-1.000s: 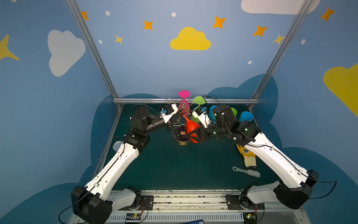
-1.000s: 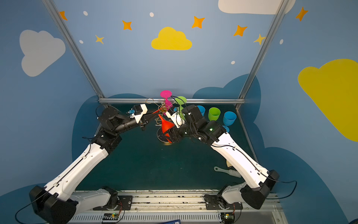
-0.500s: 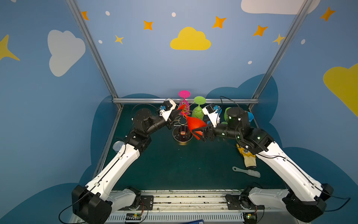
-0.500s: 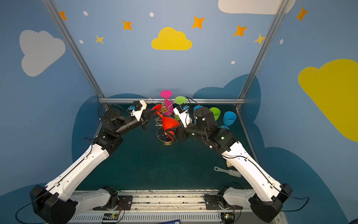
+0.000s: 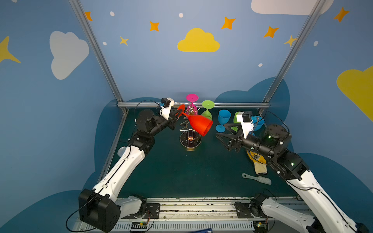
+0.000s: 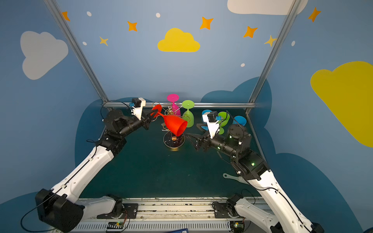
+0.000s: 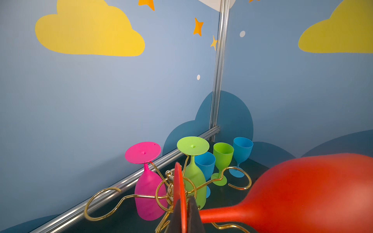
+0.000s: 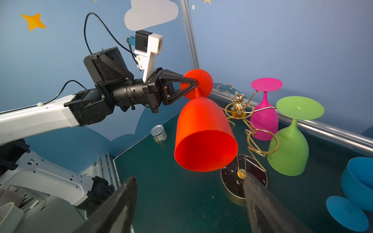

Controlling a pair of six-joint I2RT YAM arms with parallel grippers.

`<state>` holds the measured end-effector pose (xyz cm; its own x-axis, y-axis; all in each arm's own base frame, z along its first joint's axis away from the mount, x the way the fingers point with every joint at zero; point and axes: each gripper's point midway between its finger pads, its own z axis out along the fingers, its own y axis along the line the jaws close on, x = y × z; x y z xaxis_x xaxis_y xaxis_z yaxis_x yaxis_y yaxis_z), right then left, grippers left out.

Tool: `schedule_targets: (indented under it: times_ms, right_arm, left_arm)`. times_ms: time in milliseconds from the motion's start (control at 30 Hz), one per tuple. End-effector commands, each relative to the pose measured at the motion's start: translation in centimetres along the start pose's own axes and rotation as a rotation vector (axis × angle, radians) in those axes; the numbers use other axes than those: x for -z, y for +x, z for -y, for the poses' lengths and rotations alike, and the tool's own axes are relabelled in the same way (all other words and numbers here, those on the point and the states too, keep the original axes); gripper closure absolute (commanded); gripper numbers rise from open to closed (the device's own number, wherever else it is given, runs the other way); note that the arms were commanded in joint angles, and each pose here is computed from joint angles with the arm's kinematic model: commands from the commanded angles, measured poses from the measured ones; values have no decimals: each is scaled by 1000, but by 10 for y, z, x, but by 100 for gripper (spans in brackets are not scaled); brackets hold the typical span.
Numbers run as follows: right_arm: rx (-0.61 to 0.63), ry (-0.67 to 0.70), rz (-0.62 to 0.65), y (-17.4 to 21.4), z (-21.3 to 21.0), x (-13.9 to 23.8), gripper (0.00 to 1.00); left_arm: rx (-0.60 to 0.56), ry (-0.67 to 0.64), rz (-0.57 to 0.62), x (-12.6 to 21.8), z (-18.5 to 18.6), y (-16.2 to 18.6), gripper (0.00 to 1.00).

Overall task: Take the wine glass off the wine glass rack
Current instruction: 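Open the left gripper off the red glass foot while the right carries it away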

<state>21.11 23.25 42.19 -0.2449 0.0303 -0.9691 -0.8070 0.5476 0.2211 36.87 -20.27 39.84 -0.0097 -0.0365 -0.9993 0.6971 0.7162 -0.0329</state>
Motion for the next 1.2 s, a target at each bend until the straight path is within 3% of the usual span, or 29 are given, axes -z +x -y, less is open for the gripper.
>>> schedule_targets:
  times_ms: [0,200,500,833,933,1167]
  right_arm:
    - [-8,31,23,-2,9,-4,26]
    - [-17,24,13,-2,16,-21,36]
    - [-18,31,5,-4,31,-56,40]
    - [-37,-56,-4,-8,23,-75,90]
    - [-46,-44,-2,-9,24,-73,100]
    - [-23,80,43,-21,34,-44,100]
  left_arm:
    - [13,36,52,3,6,-20,97]
    - [20,45,48,4,7,-20,97]
    - [30,78,52,5,13,-23,97]
    - [28,82,43,5,11,-20,97]
    - [30,73,46,6,9,-21,87]
    - [32,16,49,10,-2,-22,54]
